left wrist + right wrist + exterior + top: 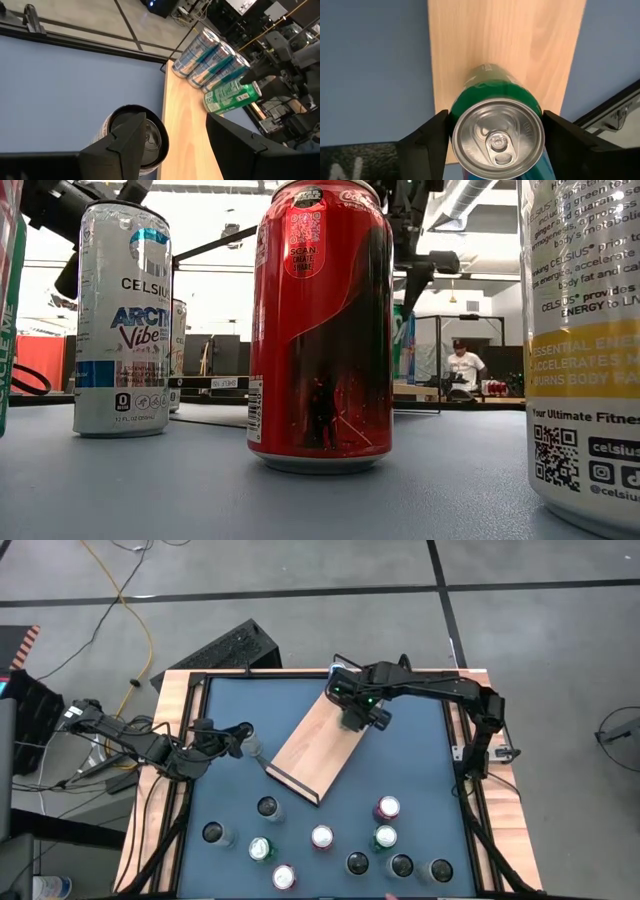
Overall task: Place canned beverage on shelf
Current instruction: Put the right green soda can on the shelf
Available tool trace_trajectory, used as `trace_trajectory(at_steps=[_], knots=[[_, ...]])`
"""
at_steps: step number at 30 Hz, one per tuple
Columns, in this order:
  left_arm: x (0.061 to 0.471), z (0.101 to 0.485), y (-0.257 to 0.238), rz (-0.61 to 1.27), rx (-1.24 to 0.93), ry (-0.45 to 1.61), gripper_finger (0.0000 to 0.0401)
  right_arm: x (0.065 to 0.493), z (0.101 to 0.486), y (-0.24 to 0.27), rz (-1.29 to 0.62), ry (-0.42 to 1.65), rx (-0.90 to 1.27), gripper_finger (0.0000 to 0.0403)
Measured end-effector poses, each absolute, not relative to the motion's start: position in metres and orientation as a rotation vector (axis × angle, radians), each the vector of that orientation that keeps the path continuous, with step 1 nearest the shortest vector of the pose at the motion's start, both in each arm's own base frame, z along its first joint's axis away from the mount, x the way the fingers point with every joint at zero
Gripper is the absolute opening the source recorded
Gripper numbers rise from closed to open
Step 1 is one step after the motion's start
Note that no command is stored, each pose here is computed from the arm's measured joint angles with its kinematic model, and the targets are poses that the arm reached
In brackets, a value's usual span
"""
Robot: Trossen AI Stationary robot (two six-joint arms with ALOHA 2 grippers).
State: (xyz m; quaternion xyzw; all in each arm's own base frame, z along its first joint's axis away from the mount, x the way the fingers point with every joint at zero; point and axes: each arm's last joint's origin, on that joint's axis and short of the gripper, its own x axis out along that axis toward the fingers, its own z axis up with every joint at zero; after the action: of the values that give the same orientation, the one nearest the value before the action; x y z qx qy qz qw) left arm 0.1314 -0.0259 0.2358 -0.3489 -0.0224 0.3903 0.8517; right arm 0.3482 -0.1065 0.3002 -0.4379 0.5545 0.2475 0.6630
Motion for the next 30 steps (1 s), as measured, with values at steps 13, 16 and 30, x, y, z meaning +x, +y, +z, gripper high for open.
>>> trace_trajectory(at_steps=[13, 16, 30], knots=[[0.1316, 0.2355, -0.0262, 0.810, -0.727, -0.030, 0.0194, 0.3489, 0.3003, -0.1058, 0.563, 1.231, -0.960, 0.0262], [0.1316, 0.2356, -0.0261, 0.814, -0.731, -0.037, 0.0194, 0.3487, 0.3002, -0.1057, 0.563, 1.235, -0.963, 0.0262], [0.1312, 0.2359, -0.0257, 0.828, -0.727, -0.051, 0.0194, 0.3502, 0.3009, -0.0987, 0.556, 1.253, -1.001, 0.0262]])
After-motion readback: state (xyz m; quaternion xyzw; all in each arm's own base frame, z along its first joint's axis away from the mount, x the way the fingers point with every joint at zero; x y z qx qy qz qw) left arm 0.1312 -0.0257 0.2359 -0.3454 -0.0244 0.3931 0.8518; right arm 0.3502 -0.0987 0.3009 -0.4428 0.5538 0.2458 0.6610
